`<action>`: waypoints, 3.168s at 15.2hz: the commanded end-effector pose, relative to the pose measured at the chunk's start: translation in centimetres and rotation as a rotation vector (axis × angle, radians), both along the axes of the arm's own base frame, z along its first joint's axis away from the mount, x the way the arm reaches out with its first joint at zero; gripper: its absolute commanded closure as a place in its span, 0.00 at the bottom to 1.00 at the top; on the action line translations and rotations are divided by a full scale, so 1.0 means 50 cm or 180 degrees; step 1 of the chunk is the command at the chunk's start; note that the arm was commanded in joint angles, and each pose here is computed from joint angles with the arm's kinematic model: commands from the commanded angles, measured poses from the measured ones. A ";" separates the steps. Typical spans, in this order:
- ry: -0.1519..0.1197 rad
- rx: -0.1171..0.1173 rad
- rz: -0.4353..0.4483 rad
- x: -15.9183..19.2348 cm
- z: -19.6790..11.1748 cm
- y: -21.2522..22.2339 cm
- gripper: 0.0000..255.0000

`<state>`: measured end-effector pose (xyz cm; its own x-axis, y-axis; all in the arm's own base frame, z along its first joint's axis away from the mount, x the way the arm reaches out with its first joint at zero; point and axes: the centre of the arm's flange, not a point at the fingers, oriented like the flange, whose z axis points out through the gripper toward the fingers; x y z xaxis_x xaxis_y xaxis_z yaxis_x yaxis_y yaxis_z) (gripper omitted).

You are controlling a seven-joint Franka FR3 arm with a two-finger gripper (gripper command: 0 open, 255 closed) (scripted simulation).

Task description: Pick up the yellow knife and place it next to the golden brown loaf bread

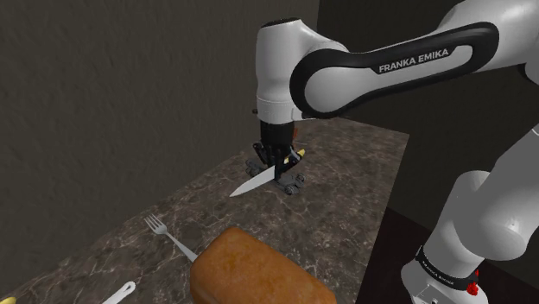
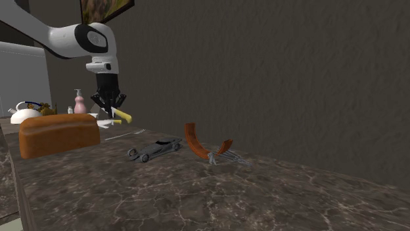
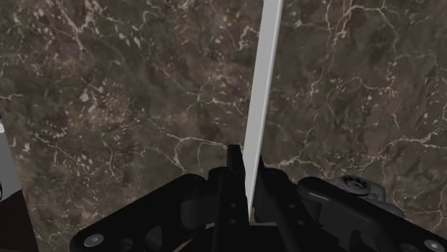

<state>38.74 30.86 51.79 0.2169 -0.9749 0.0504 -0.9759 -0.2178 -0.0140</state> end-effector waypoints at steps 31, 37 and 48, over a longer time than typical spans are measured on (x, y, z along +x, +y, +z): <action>-0.0001 0.0000 0.0000 0.002 -0.284 -0.002 1.00; -0.0001 0.0000 0.0000 0.003 -0.284 -0.002 0.00; -0.0001 0.0000 0.0000 0.000 -0.184 0.003 0.00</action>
